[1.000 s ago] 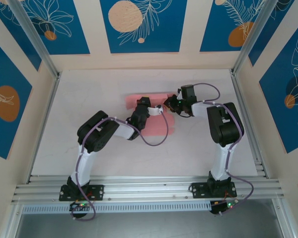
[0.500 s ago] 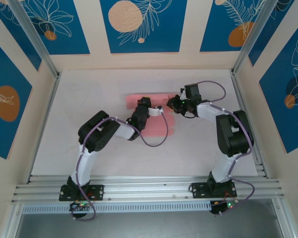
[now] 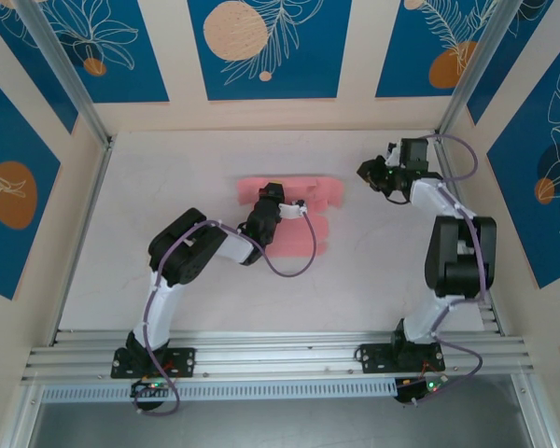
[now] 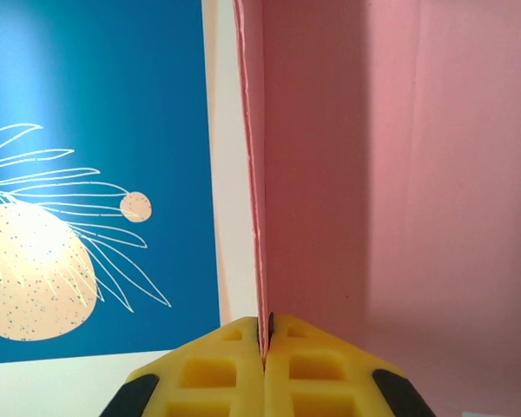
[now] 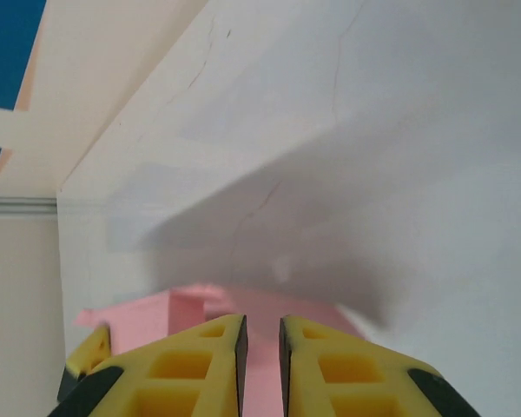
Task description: Fold the paper box
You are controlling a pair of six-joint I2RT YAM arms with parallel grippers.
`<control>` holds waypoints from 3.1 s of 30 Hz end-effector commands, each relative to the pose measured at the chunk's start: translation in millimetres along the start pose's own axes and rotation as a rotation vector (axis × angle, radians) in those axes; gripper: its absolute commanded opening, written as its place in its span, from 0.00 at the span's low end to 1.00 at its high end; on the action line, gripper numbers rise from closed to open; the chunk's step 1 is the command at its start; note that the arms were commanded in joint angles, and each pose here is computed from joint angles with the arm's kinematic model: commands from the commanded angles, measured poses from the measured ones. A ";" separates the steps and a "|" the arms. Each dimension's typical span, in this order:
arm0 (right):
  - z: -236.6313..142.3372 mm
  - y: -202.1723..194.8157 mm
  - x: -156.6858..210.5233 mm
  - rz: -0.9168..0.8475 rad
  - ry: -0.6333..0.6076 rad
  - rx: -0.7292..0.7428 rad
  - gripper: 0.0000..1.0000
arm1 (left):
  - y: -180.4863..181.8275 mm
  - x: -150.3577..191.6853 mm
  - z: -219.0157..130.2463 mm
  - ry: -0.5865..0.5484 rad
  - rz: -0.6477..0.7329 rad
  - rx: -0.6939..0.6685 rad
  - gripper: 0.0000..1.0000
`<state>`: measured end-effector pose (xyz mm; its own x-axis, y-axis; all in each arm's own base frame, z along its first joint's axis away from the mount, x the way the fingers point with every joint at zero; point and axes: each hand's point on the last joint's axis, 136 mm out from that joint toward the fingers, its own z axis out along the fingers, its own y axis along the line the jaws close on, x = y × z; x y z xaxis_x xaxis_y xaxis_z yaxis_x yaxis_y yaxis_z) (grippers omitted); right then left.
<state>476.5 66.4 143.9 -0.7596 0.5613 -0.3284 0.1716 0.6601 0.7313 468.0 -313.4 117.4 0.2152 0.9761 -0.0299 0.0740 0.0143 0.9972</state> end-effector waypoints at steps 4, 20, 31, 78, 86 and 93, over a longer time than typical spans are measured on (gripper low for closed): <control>61.5 2.1 0.8 -0.010 0.176 -0.156 0.20 | -25.4 -8.4 -2.7 -0.027 0.049 0.050 0.00; 74.8 14.7 61.4 -0.071 0.292 -0.222 0.21 | -28.4 -9.0 -1.0 -0.028 0.072 0.056 0.00; 64.6 9.3 92.8 -0.112 0.288 -0.217 0.22 | -30.2 -8.7 -1.3 -0.026 0.077 0.063 0.00; 103.8 36.5 107.8 -0.489 0.122 -0.024 0.50 | -39.3 -26.6 -14.5 -0.156 -0.012 0.387 0.00; 108.4 22.7 98.5 -0.482 0.041 0.081 0.34 | -35.7 -24.5 -10.4 -0.139 -0.018 0.358 0.00; 107.5 19.7 94.3 -0.471 0.046 0.105 0.28 | -30.7 -25.2 -8.3 -0.139 -0.038 0.345 0.00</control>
<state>468.2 193.5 70.4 -0.8024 0.1549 -0.5763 -0.1787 0.8591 0.4797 473.6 -309.0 110.3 0.2145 0.9737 -0.0770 0.3143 0.0058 0.9493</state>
